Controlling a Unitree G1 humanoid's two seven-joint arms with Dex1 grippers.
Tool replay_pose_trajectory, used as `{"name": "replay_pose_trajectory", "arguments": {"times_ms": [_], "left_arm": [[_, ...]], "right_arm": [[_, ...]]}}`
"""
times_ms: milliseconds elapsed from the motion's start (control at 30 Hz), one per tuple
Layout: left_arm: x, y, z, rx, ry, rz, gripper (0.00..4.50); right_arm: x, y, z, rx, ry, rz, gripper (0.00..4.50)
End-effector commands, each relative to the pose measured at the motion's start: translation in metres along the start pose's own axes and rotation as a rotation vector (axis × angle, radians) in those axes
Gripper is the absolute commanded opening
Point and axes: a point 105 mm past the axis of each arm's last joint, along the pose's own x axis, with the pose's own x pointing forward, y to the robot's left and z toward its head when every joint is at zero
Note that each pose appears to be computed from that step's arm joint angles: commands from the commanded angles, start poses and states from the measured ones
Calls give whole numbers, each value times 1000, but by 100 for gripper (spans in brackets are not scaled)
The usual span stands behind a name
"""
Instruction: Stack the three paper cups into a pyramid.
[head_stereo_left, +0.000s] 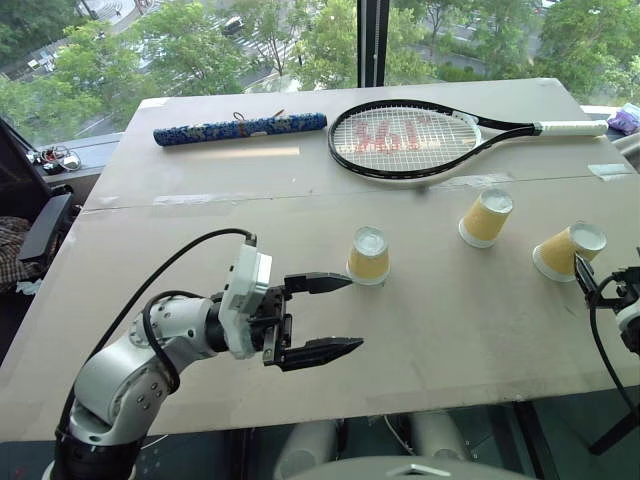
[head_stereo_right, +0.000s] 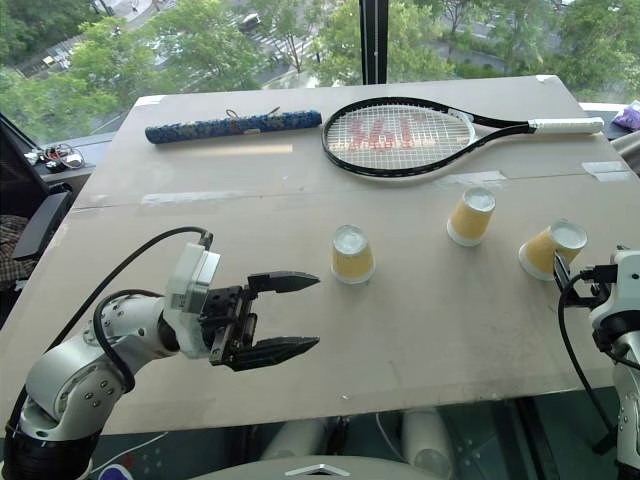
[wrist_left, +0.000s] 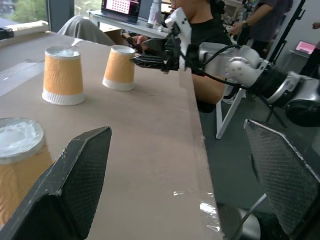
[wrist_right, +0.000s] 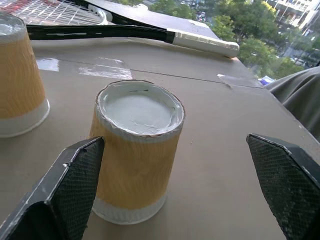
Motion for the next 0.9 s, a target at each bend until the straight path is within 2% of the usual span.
{"name": "replay_pose_trajectory", "arguments": {"times_ms": [33,333,433,567,667,767,900], "left_arm": [[1,-8,8,34,-8,-13,439],[-6,-7,-1,29,-8,21,439],[-7,-4,-4,31,-6,30,450],[-10,-3,-9,30,-3,42,450],[-13,-3,-14,30,2,58,450],[-20,1,-20,27,8,104,450],[-28,6,-24,47,4,174,450]], "right_arm": [[5,2,5,53,-8,25,450],[27,1,1,125,6,19,450],[31,3,0,149,10,35,369],[32,3,1,124,2,50,209],[28,-1,8,103,-21,53,209],[1,8,29,50,-57,264,209],[-36,76,51,6,-60,724,209]]}}
